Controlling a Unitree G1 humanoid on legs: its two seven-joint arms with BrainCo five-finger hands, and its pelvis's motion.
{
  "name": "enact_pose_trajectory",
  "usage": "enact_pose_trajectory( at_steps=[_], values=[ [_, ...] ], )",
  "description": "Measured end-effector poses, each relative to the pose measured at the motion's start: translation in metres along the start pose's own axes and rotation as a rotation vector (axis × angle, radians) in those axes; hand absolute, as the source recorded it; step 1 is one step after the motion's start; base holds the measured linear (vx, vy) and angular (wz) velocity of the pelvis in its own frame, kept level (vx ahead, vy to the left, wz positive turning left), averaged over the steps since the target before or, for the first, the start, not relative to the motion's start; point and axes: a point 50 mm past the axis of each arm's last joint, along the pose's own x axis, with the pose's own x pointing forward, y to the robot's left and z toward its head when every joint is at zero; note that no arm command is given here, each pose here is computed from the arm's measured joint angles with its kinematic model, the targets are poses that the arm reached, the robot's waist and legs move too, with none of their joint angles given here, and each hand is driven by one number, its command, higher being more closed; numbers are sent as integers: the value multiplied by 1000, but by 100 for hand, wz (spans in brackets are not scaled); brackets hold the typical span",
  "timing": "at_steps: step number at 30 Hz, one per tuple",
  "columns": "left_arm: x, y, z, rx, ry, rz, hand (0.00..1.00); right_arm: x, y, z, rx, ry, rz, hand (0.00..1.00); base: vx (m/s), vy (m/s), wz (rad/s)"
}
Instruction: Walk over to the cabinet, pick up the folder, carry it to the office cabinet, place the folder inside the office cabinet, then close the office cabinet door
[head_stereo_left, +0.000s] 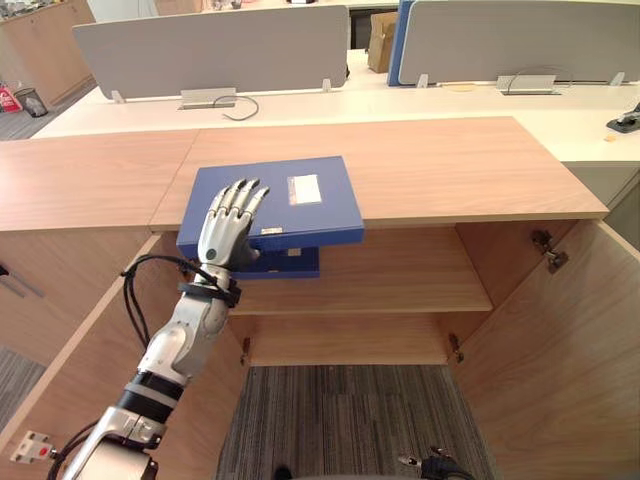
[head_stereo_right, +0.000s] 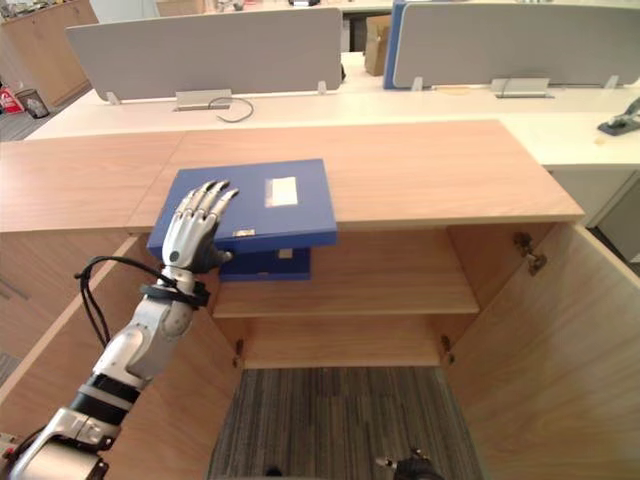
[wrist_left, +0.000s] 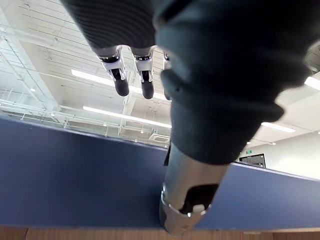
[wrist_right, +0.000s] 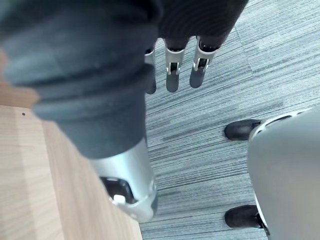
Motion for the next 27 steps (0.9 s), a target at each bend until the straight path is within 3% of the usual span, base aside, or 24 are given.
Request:
enact_pose_trajectory(
  at_steps=[10, 11, 27],
  values=[
    [0, -12, -17, 47, 72, -76, 0, 0, 0, 0, -6, -1, 0, 0, -21, 11, -5],
    [0, -13, -17, 51, 73, -78, 100, 0, 0, 0, -7, -1, 0, 0, 0, 0, 0],
    [22, -9, -27, 154, 73, -55, 100, 1, 1, 8, -47, -23, 2, 0, -12, 2, -2]
  ],
)
